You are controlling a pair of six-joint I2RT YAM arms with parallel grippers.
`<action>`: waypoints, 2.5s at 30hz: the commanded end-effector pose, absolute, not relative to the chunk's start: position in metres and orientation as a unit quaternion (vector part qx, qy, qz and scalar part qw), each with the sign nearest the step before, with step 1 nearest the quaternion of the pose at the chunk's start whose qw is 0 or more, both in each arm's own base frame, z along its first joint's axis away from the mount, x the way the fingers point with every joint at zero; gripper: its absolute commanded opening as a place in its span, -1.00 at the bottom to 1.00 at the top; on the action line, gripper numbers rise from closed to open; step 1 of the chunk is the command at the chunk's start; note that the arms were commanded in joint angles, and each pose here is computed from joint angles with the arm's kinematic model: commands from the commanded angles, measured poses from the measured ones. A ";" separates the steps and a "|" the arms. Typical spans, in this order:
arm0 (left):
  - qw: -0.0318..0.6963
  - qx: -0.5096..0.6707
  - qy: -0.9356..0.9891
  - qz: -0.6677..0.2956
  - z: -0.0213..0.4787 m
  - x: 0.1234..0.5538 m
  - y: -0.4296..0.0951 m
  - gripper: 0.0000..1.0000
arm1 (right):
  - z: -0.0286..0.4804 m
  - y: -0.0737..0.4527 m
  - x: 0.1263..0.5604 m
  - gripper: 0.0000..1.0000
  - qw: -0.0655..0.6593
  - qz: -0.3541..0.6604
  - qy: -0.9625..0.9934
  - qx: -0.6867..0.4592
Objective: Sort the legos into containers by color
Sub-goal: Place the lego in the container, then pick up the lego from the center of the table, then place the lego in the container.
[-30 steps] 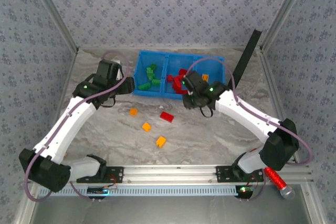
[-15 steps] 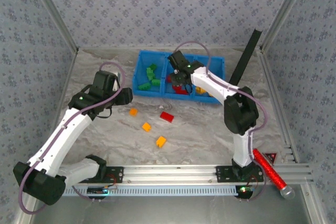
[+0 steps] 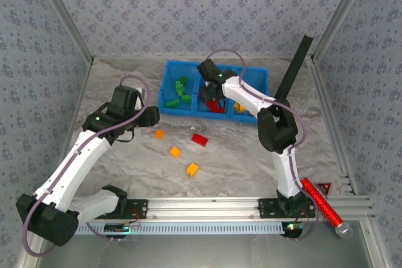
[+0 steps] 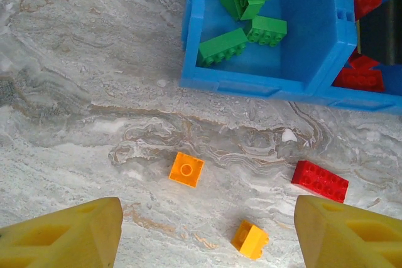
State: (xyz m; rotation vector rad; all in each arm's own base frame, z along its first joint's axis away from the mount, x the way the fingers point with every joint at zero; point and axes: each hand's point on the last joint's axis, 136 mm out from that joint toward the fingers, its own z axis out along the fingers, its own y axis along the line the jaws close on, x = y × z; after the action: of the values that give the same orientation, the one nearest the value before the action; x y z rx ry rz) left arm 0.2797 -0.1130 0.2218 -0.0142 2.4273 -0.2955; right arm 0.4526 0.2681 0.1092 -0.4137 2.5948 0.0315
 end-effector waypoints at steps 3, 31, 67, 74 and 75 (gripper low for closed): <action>0.361 0.000 0.924 -0.124 0.233 0.279 -0.113 0.46 | 0.163 0.265 0.418 0.18 0.283 0.002 0.945 -0.166; 0.362 0.010 0.923 -0.130 0.234 0.268 -0.111 0.50 | 0.059 0.339 0.280 0.50 0.161 0.103 0.881 -0.432; 0.374 0.003 0.916 -0.143 0.256 0.271 -0.113 0.52 | 0.152 0.269 0.360 -0.44 0.213 0.146 0.922 -0.287; 0.373 -0.001 0.918 -0.138 0.252 0.277 -0.113 0.52 | 0.192 0.261 0.430 -0.45 0.274 0.123 0.921 -0.248; 0.375 -0.004 0.917 -0.136 0.252 0.278 -0.112 0.52 | 0.192 0.262 0.436 -0.45 0.273 0.119 0.922 -0.246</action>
State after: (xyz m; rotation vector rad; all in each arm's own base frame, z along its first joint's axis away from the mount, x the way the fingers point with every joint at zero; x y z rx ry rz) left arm 0.2733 -0.1138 0.2407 0.0099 2.3799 -0.3453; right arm 0.4314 0.2651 0.2130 -0.6730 2.3899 0.3774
